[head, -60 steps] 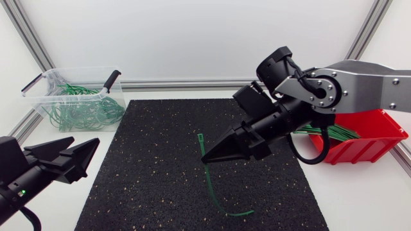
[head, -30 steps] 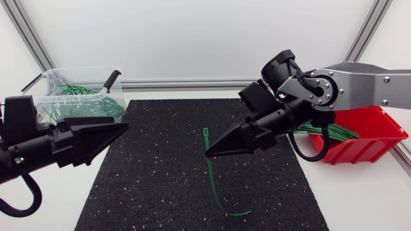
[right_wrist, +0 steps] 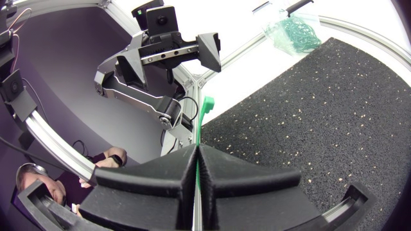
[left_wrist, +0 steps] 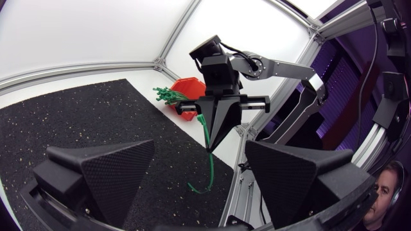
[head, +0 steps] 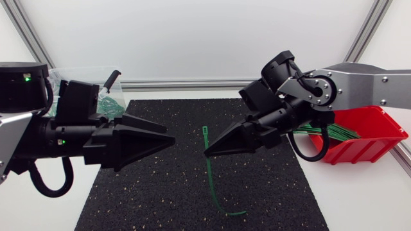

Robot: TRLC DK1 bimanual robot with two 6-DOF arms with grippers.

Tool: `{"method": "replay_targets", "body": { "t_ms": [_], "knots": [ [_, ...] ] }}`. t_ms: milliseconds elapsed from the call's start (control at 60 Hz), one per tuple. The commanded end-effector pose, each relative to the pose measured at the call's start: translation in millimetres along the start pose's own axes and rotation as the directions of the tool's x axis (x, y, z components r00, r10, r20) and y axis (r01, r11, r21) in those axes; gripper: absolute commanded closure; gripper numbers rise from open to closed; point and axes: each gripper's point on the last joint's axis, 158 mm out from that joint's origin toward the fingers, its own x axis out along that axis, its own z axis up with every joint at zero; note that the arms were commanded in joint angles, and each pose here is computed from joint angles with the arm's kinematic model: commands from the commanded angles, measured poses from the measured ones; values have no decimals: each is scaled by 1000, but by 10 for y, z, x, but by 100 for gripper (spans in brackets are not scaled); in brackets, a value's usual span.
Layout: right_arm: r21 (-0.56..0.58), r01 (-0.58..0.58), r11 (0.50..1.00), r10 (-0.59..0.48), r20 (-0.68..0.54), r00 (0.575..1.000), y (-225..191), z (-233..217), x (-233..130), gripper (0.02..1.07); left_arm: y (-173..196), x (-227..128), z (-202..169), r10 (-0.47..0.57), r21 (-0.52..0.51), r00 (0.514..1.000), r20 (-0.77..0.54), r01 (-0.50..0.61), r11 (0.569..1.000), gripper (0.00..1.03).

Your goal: Take a green cable tie from the red box, thread the tail through the head to close it, then place it in the transparent bin on the left.

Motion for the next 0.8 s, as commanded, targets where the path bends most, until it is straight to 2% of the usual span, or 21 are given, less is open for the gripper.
{"method": "replay_targets", "body": {
  "t_ms": [0, 417, 600, 783],
  "knots": [
    [-7, -14, 1000, 14, 8, 1000, 5, 31, -15, 101, -116, 77, 108, -46, -1, 999, -11, 46, 999, 4],
    [-60, -43, 997, 46, 51, 998, 150, 117, -107, 101, -414, 487, 142, -171, -25, 982, -86, 169, 985, 5],
    [-83, -41, 996, 46, 57, 997, 193, 121, -121, 101, -354, 586, 121, -176, -53, 980, -97, 172, 984, 6],
    [-86, -47, 995, 51, 53, 997, 206, 115, -104, 101, -325, 628, 112, -182, -79, 979, -86, 176, 981, 12]
  ]
}}
